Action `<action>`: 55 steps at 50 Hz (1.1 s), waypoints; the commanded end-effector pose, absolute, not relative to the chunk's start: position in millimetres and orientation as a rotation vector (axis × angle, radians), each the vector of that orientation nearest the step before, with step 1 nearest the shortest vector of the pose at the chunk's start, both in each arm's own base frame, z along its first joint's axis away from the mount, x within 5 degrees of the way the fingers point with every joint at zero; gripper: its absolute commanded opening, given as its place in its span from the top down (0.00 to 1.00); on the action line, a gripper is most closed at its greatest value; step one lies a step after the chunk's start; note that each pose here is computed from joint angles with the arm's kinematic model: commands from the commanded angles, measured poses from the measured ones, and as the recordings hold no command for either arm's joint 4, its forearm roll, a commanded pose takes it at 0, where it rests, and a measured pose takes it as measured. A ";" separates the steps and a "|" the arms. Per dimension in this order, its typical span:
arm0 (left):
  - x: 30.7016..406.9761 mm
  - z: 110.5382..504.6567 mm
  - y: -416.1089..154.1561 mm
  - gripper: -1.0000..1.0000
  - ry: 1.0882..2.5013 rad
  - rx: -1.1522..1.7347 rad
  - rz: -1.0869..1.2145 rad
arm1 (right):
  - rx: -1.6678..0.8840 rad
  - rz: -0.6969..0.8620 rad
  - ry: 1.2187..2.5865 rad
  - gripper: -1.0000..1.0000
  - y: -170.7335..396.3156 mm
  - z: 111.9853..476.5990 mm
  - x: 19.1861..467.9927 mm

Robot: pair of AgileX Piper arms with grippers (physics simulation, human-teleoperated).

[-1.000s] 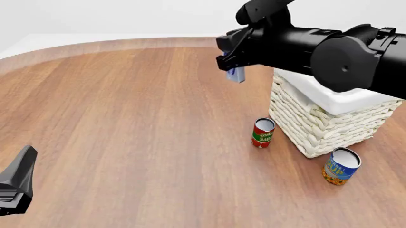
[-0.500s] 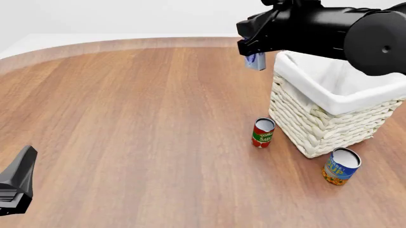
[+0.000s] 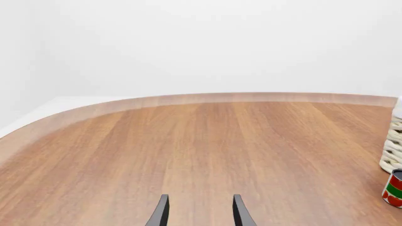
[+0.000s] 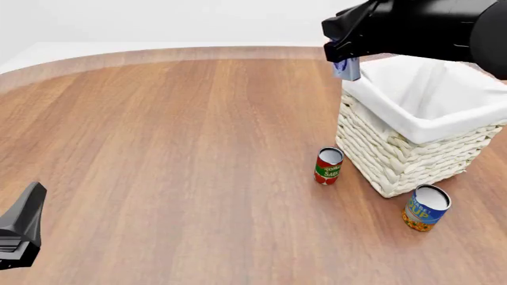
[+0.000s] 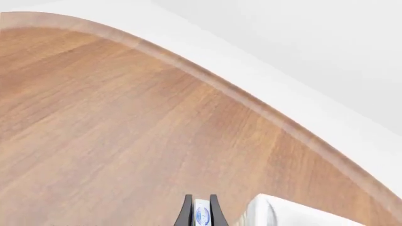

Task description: Pick up the alphabet soup and the cream cheese box, and put them in the basket.

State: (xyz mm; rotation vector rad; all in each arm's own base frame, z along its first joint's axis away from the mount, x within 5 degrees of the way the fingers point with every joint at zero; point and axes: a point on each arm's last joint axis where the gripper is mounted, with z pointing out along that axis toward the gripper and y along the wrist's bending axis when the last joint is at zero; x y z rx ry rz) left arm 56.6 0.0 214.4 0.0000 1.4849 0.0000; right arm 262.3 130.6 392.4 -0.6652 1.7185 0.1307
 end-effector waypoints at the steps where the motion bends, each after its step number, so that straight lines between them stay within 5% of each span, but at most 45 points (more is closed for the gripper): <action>1: 56.6 214.4 0.0 0.00 1.485 0.000 0.000 | -0.664 0.080 1.711 1.00 116.1 407.0 255.2; 55: 56.6 214.4 0.0 0.00 1.485 0.000 0.000 | -0.171 -0.186 1.850 1.00 -15.3 379.1 363.4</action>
